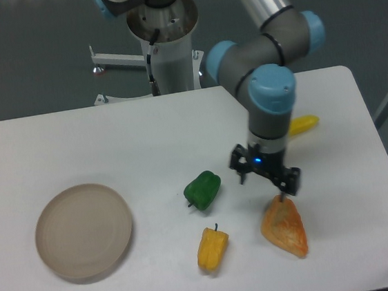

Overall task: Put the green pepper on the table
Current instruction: 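Open the gripper and move it up away from the green pepper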

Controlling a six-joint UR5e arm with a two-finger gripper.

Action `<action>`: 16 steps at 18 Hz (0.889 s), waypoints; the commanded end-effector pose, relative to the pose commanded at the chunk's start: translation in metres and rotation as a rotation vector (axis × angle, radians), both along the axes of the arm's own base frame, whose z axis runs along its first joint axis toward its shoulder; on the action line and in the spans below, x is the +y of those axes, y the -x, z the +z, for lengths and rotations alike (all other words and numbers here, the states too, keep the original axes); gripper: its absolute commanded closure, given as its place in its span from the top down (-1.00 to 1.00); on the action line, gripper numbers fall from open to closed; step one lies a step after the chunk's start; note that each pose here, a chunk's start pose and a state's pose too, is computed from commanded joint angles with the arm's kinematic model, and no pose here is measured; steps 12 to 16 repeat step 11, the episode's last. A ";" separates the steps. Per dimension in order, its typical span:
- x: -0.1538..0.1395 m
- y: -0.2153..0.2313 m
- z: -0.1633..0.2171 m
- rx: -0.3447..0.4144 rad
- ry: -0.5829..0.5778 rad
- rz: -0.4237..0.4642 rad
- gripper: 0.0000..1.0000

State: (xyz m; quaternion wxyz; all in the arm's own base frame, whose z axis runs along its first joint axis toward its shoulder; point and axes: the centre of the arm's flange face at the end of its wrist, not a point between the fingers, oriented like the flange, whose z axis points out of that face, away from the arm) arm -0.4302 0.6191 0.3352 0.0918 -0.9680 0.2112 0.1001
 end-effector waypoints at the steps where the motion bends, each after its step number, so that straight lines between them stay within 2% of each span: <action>1: 0.002 0.007 -0.001 0.010 0.000 -0.019 0.98; 3: 0.002 0.025 -0.003 0.031 0.003 -0.063 0.98; 9: 0.012 0.060 -0.011 0.073 0.002 -0.089 0.98; 16: 0.013 0.065 -0.013 0.077 -0.001 -0.087 0.98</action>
